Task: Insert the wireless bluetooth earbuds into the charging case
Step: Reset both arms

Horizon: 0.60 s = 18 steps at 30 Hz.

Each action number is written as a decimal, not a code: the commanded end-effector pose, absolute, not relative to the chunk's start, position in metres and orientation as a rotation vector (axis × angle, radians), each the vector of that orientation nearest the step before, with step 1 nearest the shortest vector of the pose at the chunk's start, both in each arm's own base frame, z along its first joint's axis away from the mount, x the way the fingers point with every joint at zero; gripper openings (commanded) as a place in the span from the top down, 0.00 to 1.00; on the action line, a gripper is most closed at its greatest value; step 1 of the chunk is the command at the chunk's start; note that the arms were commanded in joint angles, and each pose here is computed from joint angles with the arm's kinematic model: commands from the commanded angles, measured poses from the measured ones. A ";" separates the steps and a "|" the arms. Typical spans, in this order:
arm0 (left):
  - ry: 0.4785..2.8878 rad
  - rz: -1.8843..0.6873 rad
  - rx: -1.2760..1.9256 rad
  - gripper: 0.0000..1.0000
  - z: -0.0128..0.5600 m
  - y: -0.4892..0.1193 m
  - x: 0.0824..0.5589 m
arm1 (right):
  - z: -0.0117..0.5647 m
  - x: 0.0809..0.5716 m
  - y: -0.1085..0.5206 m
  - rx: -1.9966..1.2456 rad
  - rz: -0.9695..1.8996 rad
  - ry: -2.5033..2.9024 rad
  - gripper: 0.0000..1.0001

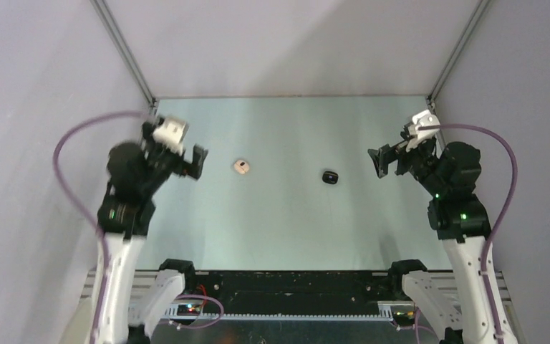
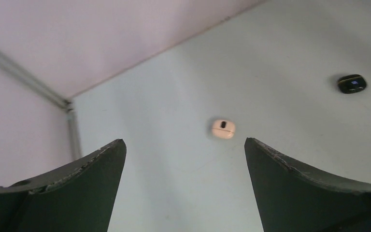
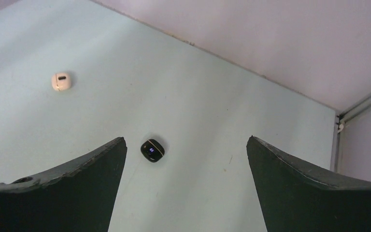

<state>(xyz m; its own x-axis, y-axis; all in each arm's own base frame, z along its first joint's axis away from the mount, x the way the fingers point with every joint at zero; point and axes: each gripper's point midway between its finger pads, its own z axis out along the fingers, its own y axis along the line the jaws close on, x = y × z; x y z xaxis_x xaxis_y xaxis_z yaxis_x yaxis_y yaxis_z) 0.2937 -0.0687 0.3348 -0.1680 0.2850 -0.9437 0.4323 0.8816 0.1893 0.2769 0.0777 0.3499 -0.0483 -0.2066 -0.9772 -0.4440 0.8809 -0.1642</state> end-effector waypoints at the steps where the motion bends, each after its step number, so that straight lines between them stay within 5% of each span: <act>1: 1.656 0.097 0.406 0.01 0.333 -0.025 0.251 | 0.392 0.241 0.067 -0.381 0.195 1.530 0.01; 18: 1.556 0.193 0.032 0.01 0.348 0.025 0.226 | 0.427 0.202 -0.001 -0.003 -0.022 1.383 0.01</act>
